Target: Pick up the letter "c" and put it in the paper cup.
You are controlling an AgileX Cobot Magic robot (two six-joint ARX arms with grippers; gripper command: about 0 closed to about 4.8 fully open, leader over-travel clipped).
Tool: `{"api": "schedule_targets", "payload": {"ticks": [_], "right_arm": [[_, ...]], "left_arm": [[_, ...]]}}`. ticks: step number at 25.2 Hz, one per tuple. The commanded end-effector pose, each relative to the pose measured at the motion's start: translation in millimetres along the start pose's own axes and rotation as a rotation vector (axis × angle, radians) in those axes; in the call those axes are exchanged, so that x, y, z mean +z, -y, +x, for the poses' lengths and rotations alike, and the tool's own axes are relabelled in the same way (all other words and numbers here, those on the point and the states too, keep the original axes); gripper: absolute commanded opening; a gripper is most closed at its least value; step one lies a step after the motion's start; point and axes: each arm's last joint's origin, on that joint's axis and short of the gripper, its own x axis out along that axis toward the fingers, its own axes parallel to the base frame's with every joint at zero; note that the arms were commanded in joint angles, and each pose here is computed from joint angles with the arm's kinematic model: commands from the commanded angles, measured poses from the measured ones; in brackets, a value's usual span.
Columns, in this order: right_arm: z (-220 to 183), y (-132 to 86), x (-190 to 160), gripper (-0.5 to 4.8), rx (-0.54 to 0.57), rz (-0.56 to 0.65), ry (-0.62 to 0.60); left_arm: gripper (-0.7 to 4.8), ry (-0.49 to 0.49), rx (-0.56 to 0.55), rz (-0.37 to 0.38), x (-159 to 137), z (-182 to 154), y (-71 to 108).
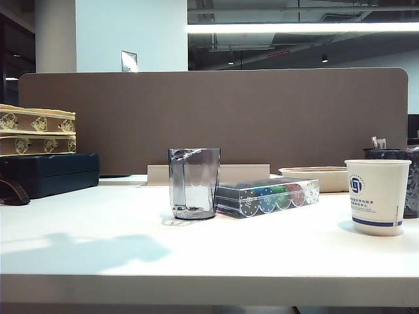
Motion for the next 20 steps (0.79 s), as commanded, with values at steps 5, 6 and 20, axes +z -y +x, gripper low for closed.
{"api": "schedule_targets", "payload": {"ticks": [5, 6, 20], "right_arm": [[-1, -3, -4, 0.08, 0.069, 0.062, -0.031], [-1, -3, -4, 0.08, 0.075, 0.069, -0.035], [-1, -8, -10, 0.08, 0.153, 0.138, -0.083]], "left_arm": [[0.16, 0.049, 0.097, -0.08, -46, -42, 2.9], [0.16, 0.053, 0.101, -0.085, -50, -45, 3.4], [0.16, -0.016, 0.192, -0.162, -129, -69, 17.0]]}}
